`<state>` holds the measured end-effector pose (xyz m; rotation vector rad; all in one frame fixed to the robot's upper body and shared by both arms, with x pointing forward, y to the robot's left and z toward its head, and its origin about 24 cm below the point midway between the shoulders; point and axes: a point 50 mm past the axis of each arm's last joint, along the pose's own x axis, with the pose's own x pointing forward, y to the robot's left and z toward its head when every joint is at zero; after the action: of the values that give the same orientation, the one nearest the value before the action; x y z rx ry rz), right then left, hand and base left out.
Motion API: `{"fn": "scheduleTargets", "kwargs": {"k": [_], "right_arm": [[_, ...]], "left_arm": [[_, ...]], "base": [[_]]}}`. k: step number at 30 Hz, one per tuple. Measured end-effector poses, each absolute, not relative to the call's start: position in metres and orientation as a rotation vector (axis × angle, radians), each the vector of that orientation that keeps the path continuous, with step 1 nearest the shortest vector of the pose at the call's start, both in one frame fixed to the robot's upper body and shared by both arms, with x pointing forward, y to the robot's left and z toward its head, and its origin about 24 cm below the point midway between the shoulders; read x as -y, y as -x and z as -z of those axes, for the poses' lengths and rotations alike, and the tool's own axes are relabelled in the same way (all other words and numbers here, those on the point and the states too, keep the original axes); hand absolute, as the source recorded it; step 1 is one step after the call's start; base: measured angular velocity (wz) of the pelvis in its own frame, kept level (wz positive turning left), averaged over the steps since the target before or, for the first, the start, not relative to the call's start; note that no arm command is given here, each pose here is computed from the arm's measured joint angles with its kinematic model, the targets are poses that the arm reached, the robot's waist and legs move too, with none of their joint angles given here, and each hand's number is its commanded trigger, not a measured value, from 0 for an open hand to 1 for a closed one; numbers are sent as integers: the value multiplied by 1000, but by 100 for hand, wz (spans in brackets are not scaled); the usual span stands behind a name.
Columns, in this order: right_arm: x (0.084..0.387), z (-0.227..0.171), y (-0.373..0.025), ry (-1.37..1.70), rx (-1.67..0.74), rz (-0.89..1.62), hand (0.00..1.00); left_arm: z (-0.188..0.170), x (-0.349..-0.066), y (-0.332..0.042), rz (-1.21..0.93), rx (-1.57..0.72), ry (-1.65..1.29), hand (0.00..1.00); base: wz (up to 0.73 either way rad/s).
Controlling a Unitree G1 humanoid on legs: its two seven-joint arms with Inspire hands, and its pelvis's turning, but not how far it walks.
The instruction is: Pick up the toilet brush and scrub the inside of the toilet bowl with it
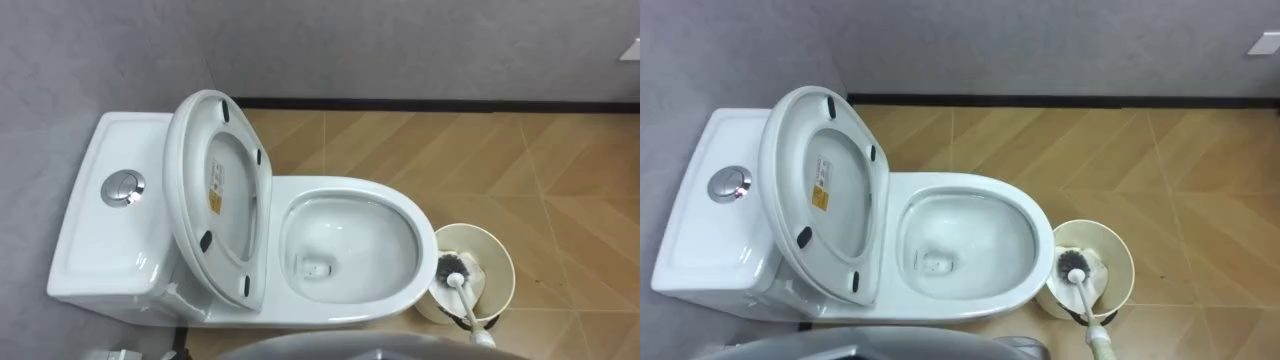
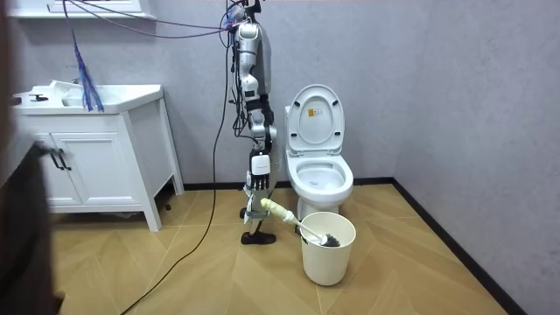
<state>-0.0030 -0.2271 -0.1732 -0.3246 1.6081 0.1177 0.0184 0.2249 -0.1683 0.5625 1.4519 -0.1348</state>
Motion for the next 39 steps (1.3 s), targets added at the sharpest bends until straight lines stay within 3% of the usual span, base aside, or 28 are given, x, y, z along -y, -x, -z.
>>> {"fn": "scheduleTargets", "kwargs": {"k": [19, 30, 39], "right_arm": [[232, 172, -7, 405, -1547, -40, 0], [245, 159, -56, 501, -1232, 198, 0], [248, 152, -73, 436, -1102, 335, 0]], "left_arm": [[168, -228, -19, 122, -1450, -559, 0], [166, -228, -32, 103, -1365, -594, 0], [164, -228, -45, 55, -1285, -564, 0]], "base": [[0], [0], [2]]}}
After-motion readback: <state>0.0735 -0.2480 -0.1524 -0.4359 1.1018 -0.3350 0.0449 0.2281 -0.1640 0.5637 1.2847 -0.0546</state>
